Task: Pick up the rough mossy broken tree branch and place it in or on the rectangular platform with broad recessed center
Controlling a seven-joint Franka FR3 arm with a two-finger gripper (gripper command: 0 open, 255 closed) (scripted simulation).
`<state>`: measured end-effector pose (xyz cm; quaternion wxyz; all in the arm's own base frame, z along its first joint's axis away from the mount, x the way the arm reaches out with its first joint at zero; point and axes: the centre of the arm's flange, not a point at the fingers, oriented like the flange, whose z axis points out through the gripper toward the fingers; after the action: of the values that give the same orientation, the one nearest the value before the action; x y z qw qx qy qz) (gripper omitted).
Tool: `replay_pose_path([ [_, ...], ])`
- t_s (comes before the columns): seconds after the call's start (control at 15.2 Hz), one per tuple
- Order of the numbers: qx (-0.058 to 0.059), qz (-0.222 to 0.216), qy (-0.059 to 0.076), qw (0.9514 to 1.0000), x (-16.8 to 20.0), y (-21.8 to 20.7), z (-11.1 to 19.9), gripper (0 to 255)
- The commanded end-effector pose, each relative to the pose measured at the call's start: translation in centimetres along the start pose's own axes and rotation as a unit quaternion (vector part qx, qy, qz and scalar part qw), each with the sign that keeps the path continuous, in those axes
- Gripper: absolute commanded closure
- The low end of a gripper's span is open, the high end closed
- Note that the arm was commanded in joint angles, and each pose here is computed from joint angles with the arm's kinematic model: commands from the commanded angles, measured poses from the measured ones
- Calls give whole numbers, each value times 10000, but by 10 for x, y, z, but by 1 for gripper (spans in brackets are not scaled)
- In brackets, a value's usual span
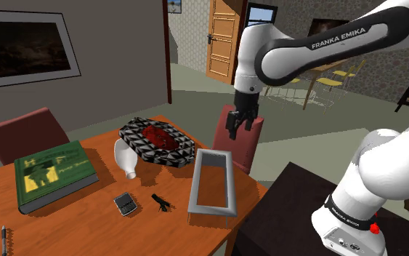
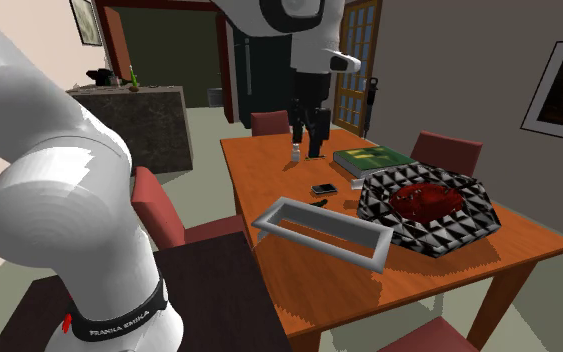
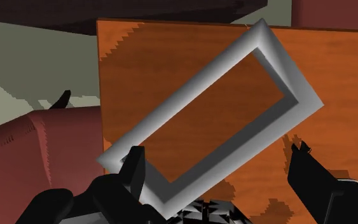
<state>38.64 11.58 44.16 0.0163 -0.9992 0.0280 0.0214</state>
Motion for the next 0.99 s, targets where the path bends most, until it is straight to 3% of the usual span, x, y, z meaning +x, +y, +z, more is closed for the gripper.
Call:
replay_pose_path([
  [0.0, 7, -43, 23, 10000, 11, -14, 16, 0],
  [0.92, 24, -337, 118, 9994, 90, -123, 141, 0],
])
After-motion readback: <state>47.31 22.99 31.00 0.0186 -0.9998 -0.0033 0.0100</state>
